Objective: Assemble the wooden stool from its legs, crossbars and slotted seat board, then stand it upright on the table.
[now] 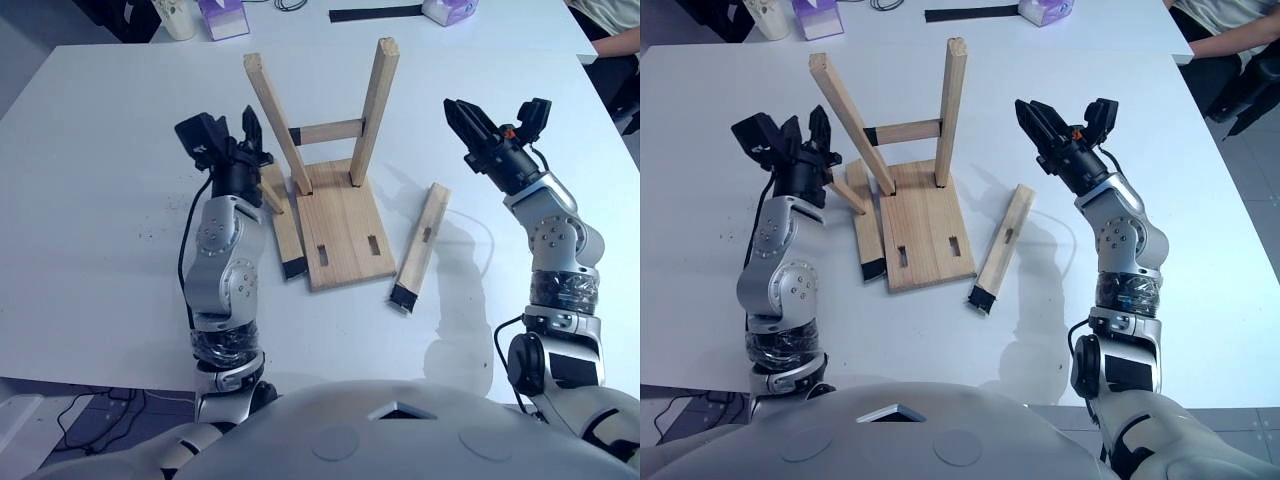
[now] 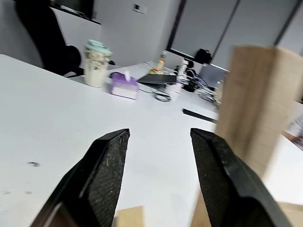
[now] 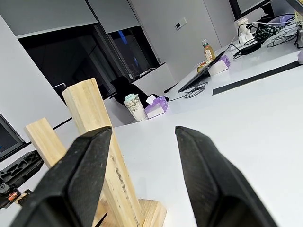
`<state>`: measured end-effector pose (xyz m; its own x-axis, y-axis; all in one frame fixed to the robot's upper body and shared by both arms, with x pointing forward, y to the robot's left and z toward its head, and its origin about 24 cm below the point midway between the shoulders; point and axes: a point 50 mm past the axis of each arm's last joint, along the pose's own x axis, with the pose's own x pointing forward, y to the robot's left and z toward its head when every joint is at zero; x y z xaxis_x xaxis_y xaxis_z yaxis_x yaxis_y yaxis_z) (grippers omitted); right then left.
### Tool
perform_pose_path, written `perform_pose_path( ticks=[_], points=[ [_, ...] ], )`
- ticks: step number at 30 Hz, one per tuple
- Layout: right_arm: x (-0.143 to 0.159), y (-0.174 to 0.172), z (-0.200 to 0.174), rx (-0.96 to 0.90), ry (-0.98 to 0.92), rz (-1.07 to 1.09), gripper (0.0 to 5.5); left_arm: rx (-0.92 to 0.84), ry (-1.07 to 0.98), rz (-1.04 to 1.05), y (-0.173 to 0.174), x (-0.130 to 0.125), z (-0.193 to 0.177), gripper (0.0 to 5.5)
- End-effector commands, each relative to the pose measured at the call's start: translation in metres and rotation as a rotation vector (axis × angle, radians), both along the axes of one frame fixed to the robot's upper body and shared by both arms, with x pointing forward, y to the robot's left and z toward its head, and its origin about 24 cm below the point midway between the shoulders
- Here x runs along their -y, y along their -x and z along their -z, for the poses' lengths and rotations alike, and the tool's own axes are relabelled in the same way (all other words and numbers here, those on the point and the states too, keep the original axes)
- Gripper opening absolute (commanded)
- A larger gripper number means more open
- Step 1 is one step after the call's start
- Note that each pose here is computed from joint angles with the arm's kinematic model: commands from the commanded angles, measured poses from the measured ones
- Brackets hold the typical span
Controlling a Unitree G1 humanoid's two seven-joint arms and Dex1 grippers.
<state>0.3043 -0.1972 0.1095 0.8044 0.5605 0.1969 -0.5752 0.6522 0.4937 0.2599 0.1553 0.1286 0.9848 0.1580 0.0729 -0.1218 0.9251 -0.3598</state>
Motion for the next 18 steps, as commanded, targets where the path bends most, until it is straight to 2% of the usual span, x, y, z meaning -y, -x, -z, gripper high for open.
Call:
perform_pose_path(
  ticks=[1, 3, 4, 5, 7, 10, 16, 18],
  points=[
    [0.000, 0.005, 0.001, 0.004, -0.001, 0.000, 2.46, 0.219, 0.011, -0.112, 0.020, -0.015, -0.050, 2.40],
    [0.002, 0.008, 0.005, -0.012, -0.012, 0.005, 2.46, 0.256, -0.055, -0.101, 0.036, -0.020, -0.068, 2.40],
    [0.003, 0.012, 0.009, -0.021, -0.007, 0.017, 2.46, 0.214, -0.076, -0.091, 0.042, -0.023, -0.065, 2.40],
    [0.005, 0.015, 0.013, -0.027, -0.002, 0.031, 2.46, 0.143, -0.074, -0.093, 0.046, -0.026, -0.056, 2.40],
    [0.007, 0.021, 0.017, -0.033, -0.001, 0.058, 2.46, -0.110, -0.074, -0.072, 0.058, -0.028, -0.017, 2.40],
    [0.007, 0.022, 0.017, -0.040, 0.006, 0.062, 2.46, -0.378, -0.092, 0.046, 0.080, -0.011, 0.023, 2.87],
    [0.007, 0.026, 0.019, -0.064, 0.017, 0.044, 2.46, -0.410, -0.095, 0.127, 0.072, 0.011, 0.026, 3.82],
    [0.003, 0.024, 0.018, -0.069, 0.014, 0.028, 2.46, -0.475, -0.112, 0.103, 0.070, 0.012, 0.033, 3.82]
  ],
)
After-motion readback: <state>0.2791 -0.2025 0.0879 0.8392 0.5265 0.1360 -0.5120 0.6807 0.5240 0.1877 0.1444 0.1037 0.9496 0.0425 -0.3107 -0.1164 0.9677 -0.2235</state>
